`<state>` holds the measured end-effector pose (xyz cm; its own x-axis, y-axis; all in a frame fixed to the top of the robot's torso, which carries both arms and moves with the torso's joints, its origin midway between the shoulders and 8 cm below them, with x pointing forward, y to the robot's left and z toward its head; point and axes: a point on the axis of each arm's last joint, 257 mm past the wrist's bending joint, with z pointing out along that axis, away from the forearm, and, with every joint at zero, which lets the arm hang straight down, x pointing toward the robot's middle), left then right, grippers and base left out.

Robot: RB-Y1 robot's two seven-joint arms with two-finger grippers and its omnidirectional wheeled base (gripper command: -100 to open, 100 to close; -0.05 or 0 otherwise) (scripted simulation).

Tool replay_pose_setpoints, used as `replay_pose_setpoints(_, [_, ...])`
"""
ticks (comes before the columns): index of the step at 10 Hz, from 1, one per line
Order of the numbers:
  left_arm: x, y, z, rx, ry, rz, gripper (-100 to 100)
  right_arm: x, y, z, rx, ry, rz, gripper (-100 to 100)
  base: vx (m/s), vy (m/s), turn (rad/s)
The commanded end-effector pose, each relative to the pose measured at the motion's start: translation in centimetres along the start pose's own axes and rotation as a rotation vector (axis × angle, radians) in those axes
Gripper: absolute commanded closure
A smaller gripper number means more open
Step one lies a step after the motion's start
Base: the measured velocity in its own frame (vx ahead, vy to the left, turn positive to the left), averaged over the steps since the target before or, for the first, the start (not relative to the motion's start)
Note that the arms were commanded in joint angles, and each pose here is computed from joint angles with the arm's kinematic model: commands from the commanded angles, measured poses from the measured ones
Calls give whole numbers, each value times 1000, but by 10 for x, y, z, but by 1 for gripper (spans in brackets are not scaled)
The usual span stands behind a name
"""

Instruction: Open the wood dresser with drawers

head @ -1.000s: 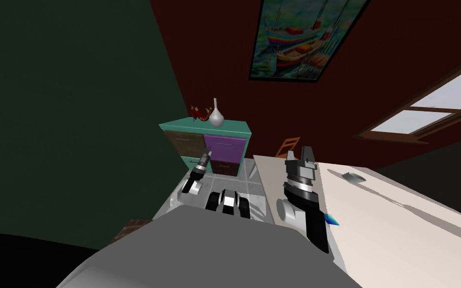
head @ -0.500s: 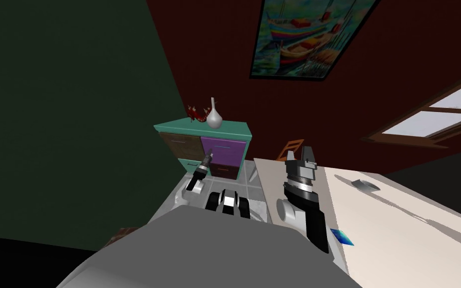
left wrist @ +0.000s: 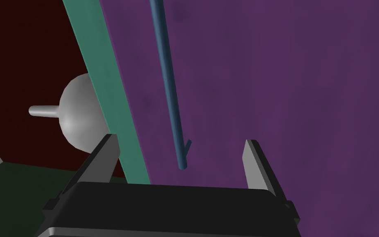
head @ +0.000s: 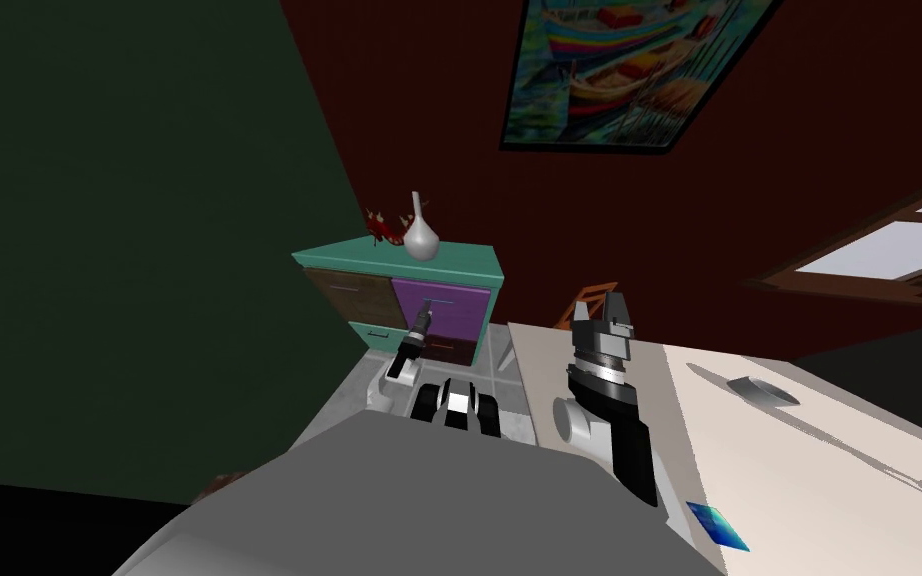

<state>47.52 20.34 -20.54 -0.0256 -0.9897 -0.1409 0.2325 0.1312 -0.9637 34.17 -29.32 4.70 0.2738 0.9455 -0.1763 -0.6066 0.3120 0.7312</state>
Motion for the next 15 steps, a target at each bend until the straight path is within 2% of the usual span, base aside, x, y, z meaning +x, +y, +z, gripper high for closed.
replay_pose_setpoints(1, [14, 6, 4, -18, -21, -56, -100, 0, 0, 0, 0, 0, 0, 0, 49, -17, 12])
replay_pose_setpoints(2, [17, 6, 4, -20, -25, -68, -100, 0, 0, 0, 0, 0, 0, 0, 29, -16, 7])
replay_pose_setpoints(5, [14, -5, 10, -19, -24, -60, -100, 0, 0, 0, 0, 0, 0, 0, 52, -4, -7])
replay_pose_setpoints(6, [14, -3, 9, -16, -24, -60, -100, 0, 0, 0, 0, 0, 0, 0, 38, 1, -1])
replay_pose_setpoints(7, [15, 3, 5, -18, -23, -60, 100, 0, 0, 0, 0, 0, 0, 0, -46, -3, 17])
replay_pose_setpoints(8, [15, 1, 7, -20, -23, -60, 100, 0, 0, 0, 0, 0, 0, 0, -26, 1, 14])
replay_pose_setpoints(9, [8, -4, 9, -3, -11, -31, -100, 0, 0, 0, 0, 0, 0, 0, -21, 17, 1])
replay_pose_setpoints(15, [-26, -2, 10, -23, 26, 87, -100, 0, 0, 0, 0, 0, 0, 0, -26, 59, 13])
